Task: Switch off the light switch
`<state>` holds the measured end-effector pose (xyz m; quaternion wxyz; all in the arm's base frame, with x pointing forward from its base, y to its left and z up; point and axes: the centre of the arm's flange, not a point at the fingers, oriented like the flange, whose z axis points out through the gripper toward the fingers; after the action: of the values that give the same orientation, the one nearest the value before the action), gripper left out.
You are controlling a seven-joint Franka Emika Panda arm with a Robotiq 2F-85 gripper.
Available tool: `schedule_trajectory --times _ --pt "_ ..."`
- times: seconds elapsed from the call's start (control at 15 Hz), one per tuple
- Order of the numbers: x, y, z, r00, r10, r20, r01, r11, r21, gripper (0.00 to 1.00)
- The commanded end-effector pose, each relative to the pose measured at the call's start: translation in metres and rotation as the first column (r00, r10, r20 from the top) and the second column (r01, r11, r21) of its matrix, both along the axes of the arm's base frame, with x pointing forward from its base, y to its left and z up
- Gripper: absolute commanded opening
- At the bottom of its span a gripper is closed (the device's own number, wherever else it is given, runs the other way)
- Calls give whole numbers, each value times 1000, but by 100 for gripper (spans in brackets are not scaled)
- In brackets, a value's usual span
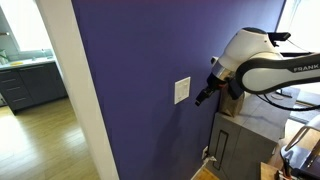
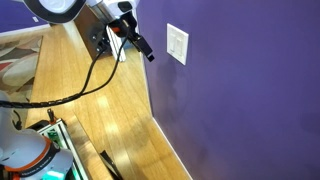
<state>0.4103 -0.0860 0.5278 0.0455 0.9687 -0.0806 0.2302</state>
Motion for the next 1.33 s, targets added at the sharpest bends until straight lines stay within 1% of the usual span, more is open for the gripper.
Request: schedule_trajectory --times 0.0,0.07,0.13,0.4,0.67,0.73,0.8,1.27 --pt "15 3 -11 998 -23 53 24 999 -22 86" --pt "18 3 -12 998 -15 66 17 1000 -25 74" --pt "21 3 -13 997 -1 78 3 999 -32 66" --pt "31 3 -17 993 33 116 -27 998 -52 35" --pt "37 0 -20 991 45 130 -36 997 -71 4" --pt "38 0 -20 990 48 133 -38 996 -76 1" --pt "40 -1 -21 990 51 134 -40 996 -79 0" --pt "47 -11 -22 985 61 163 -43 993 -113 0"
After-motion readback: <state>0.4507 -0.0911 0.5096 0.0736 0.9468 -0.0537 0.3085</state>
